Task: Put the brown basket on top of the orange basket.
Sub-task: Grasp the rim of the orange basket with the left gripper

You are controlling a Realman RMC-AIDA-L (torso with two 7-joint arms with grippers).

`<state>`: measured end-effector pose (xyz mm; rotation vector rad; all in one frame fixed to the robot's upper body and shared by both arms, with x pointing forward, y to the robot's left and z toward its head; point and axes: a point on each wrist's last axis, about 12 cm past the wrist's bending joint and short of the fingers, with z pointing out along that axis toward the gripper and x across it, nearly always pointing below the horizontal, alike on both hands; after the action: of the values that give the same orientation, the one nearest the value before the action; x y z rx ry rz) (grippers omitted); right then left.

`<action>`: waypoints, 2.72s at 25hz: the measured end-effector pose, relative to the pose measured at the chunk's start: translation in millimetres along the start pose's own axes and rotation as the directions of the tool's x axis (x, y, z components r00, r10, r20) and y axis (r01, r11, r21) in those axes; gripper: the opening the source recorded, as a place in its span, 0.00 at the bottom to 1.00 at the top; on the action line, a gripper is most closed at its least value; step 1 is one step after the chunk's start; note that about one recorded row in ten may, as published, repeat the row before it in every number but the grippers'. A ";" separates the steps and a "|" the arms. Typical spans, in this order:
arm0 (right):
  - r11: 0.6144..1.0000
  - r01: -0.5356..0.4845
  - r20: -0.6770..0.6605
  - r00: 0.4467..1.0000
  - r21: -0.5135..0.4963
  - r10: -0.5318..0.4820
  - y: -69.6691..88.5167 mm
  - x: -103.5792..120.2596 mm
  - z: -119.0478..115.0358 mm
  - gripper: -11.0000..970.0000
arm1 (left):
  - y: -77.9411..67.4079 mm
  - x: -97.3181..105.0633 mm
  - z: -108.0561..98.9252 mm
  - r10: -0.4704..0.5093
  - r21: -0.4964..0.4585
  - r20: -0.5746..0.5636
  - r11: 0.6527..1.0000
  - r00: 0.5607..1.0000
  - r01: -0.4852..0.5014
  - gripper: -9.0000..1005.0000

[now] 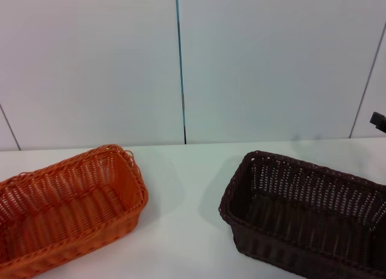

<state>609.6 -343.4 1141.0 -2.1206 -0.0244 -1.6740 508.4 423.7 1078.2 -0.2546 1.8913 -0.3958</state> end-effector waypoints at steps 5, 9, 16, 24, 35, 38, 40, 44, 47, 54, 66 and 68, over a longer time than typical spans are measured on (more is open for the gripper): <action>1.000 -0.007 -0.003 1.000 0.000 0.007 0.4 0.2 0.6 0.58 | -1.0 -1.6 1.2 0.004 0.005 0.000 1.000 1.000 -0.004 0.71; 1.000 -0.006 -0.003 1.000 0.002 0.006 0.1 0.6 0.9 0.58 | -1.8 -1.6 2.8 0.009 0.006 -0.010 1.000 1.000 -0.009 0.75; 1.000 -0.011 0.002 1.000 -0.003 0.011 1.4 -2.0 0.7 0.58 | 0.7 2.1 11.0 0.013 -0.051 -0.091 0.999 0.996 -0.018 0.82; 1.000 -0.018 0.008 1.000 -0.006 0.018 1.9 -5.3 0.7 0.58 | 1.6 3.7 21.6 0.022 -0.107 -0.163 0.993 0.986 -0.040 0.86; 1.000 -0.018 0.008 1.000 -0.005 0.018 1.6 -5.1 1.1 0.58 | -3.0 6.3 46.9 0.032 -0.159 -0.277 0.984 0.960 -0.079 0.86; 1.000 -0.020 0.008 1.000 -0.005 0.020 1.6 -5.4 1.2 0.58 | -3.4 6.2 53.0 0.032 -0.184 -0.308 0.978 0.951 -0.093 0.86; 1.000 -0.022 0.010 1.000 -0.005 0.022 1.6 -6.0 1.4 0.58 | -3.3 5.8 55.8 0.032 -0.199 -0.322 0.975 0.946 -0.100 0.86; 1.000 -0.023 0.011 1.000 -0.004 0.023 1.2 -6.1 2.2 0.58 | -1.7 4.8 59.1 0.031 -0.229 -0.341 0.967 0.940 -0.115 0.86; 1.000 -0.023 0.010 1.000 -0.005 0.023 1.0 -5.8 3.1 0.58 | -0.2 5.5 61.9 0.032 -0.249 -0.362 0.960 0.932 -0.130 0.86; 1.000 -0.027 0.010 1.000 -0.011 0.027 -0.2 -5.2 7.9 0.58 | -0.1 9.1 68.1 0.044 -0.263 -0.397 0.952 0.917 -0.160 0.86; 0.999 -0.030 0.010 0.999 -0.039 0.030 1.7 -5.4 12.9 0.58 | -2.7 2.6 64.9 0.016 -0.241 -0.401 0.963 0.916 -0.122 0.76; 0.998 -0.030 0.009 0.999 -0.048 0.031 2.3 -5.2 14.0 0.58 | -3.0 -0.1 63.5 0.021 -0.224 -0.411 0.967 0.911 -0.124 0.70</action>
<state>621.8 -339.3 1132.9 -2.1534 0.0455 -1.6630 567.9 411.5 1059.6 -0.2805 2.3585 -0.1667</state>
